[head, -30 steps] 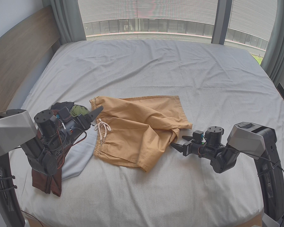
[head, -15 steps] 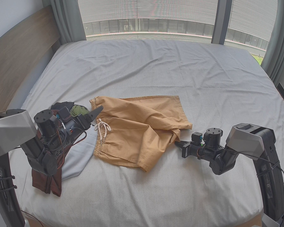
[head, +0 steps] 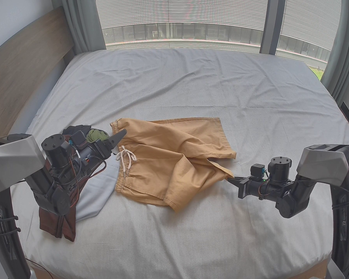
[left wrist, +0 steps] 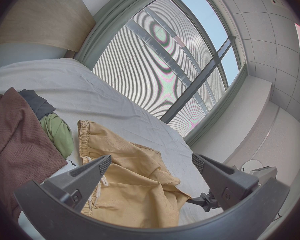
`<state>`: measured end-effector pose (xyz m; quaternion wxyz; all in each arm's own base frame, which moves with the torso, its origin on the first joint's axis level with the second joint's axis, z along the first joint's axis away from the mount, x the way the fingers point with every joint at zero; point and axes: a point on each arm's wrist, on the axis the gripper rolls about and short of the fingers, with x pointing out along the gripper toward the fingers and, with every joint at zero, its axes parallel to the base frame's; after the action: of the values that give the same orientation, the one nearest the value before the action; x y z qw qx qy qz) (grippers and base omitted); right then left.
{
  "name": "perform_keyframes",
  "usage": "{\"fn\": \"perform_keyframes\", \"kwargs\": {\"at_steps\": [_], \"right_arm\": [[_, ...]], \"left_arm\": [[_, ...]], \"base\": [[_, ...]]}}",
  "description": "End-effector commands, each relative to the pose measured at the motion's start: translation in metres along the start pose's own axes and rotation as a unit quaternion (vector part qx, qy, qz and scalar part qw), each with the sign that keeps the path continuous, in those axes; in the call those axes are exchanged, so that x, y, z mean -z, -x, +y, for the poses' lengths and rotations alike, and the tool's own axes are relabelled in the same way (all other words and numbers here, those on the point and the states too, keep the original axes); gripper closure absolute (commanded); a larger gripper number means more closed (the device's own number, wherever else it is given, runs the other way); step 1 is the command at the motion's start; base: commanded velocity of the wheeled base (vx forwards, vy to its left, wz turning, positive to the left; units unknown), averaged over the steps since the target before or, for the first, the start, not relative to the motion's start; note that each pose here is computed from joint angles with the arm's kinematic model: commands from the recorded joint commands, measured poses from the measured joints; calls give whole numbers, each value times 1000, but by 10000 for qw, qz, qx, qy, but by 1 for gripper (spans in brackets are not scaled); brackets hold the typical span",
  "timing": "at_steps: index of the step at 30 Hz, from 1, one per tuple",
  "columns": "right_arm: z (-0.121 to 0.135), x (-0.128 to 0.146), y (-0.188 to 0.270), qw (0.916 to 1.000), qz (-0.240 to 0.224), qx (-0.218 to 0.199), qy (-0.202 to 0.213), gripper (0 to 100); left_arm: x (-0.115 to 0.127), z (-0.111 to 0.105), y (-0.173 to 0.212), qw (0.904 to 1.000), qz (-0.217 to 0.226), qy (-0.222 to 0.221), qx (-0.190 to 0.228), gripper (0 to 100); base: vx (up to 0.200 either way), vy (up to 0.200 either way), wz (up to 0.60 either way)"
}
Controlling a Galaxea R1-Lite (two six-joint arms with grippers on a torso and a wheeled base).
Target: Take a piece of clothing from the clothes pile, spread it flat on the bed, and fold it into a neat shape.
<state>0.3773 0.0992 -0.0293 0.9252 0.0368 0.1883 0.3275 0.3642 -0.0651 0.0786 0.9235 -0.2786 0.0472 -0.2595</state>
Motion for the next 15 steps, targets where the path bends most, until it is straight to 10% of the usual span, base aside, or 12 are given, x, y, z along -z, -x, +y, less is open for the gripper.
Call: {"fn": "perform_keyframes", "kwargs": {"at_steps": [1, 15], "right_arm": [[-1, -23, 26, 9998, -184, 16, 2, 100], [-9, -35, 39, 9981, -333, -94, -514, 100]], "left_arm": [[0, 1, 0, 10000, -1, 3, -6, 0], [-1, 2, -2, 10000, -33, 22, -3, 0]], "base": [[0, 0, 0], [0, 0, 0]]}}
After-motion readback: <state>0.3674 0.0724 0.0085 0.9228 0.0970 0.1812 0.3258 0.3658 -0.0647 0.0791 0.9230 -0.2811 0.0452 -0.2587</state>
